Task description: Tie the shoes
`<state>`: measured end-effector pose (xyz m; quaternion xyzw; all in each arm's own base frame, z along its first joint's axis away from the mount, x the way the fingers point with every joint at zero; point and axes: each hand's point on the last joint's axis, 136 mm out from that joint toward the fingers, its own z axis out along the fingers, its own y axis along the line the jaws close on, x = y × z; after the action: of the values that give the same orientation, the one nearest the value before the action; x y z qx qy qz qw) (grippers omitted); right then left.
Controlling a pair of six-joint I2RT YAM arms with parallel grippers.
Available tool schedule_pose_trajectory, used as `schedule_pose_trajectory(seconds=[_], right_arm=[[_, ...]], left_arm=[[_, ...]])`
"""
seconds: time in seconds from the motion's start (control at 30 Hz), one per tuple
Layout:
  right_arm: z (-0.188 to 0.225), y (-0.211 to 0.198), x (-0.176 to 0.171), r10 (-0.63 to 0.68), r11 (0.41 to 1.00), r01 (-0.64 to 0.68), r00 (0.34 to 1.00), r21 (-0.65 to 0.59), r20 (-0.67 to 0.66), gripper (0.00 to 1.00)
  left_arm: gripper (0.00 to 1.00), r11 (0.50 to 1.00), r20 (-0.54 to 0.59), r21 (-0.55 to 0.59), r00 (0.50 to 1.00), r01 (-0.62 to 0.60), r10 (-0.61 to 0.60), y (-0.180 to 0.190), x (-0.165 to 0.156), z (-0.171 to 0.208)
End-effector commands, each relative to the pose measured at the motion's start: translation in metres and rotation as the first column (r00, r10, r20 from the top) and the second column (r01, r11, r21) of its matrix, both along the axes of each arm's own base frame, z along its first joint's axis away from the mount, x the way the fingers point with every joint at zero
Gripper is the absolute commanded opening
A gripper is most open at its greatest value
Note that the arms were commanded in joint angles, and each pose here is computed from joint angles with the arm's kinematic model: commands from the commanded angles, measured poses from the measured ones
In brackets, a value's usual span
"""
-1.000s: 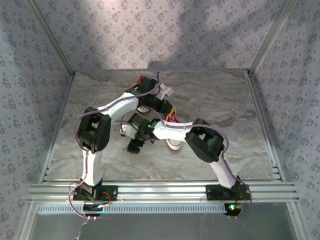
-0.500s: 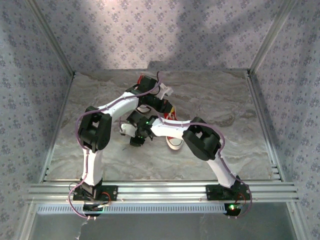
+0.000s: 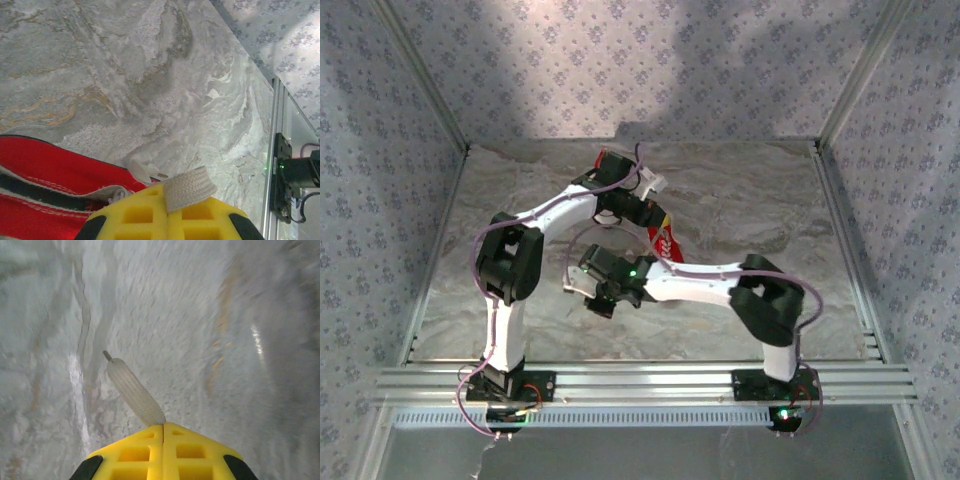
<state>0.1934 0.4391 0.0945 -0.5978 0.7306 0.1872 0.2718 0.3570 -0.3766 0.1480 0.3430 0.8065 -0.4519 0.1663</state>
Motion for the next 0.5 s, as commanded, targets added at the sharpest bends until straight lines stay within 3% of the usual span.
schedule_pose_trajectory(seconds=[0.0,0.2,0.47], right_arm=[[0.052,0.0,0.029,-0.18,0.968,0.164,0.981,0.191,0.07,0.0],[0.082,-0.024,0.042,-0.334,0.896,0.285,0.938,0.34,0.093,0.0],[0.129,-0.064,0.033,-0.438,0.75,0.396,0.898,0.53,-0.052,0.0]], left_arm=[[0.0,0.993,0.035,-0.077,0.996,0.085,-0.082,-0.003,-0.014,0.015],[0.0,0.989,0.042,-0.093,0.992,0.119,-0.115,-0.001,-0.023,0.014],[0.0,0.984,0.11,-0.075,0.982,0.164,-0.155,0.007,-0.034,0.013]])
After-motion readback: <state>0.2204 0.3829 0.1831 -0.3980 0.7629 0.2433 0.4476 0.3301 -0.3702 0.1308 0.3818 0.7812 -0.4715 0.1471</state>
